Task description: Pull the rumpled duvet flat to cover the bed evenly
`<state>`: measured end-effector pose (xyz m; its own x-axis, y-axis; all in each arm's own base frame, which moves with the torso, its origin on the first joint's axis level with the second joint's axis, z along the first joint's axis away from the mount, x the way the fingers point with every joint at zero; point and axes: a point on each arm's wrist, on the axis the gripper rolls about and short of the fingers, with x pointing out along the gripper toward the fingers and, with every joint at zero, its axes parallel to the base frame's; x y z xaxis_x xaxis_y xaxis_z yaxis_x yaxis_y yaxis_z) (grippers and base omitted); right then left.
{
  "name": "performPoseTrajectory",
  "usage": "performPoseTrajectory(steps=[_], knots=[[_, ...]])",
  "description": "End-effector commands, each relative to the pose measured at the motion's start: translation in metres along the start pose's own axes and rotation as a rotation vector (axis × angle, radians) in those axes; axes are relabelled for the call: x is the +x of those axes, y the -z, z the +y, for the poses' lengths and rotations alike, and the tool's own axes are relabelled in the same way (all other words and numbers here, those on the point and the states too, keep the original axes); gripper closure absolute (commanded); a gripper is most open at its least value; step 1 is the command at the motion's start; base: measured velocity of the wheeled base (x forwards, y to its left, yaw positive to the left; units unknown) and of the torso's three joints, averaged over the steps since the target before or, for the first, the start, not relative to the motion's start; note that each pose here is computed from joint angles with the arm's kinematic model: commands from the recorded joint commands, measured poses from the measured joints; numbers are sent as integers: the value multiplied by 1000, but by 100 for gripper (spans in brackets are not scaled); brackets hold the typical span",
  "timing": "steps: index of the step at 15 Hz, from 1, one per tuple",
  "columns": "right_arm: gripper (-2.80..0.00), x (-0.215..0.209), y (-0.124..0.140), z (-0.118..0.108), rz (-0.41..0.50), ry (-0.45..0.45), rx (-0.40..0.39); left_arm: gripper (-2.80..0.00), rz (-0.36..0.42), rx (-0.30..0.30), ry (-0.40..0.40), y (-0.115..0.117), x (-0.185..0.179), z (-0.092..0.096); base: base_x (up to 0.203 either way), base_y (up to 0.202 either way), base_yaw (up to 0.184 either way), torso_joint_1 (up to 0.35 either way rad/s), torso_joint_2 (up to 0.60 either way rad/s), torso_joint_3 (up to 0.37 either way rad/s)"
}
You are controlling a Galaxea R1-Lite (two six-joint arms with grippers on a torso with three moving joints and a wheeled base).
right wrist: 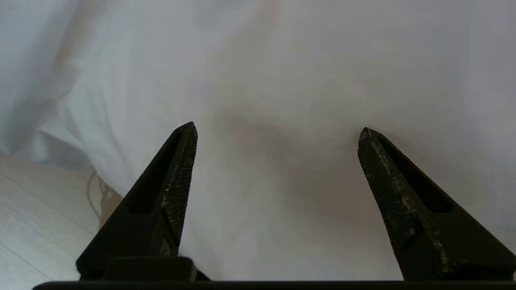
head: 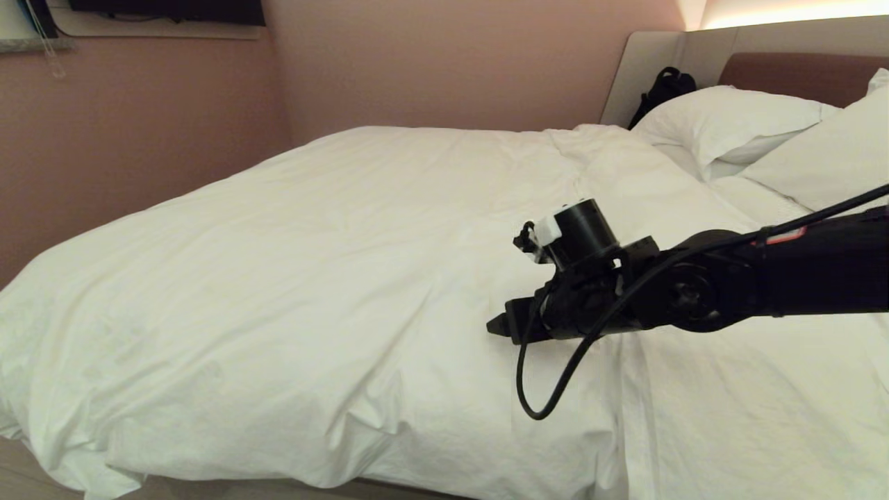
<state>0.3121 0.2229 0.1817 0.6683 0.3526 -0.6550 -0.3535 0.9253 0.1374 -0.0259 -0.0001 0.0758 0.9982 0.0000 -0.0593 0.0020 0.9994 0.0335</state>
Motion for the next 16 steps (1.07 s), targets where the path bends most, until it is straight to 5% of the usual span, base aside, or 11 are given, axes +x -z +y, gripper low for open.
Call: performPoseTrajectory(steps=[1,16], knots=[[-280,18,4,1,0,5,2,0,0,0,0,0,0,0,0,0,0,0,0,0],[-280,84,37,2,133,43,-19,0,0,0,0,0,0,0,0,0,0,0,0,0]])
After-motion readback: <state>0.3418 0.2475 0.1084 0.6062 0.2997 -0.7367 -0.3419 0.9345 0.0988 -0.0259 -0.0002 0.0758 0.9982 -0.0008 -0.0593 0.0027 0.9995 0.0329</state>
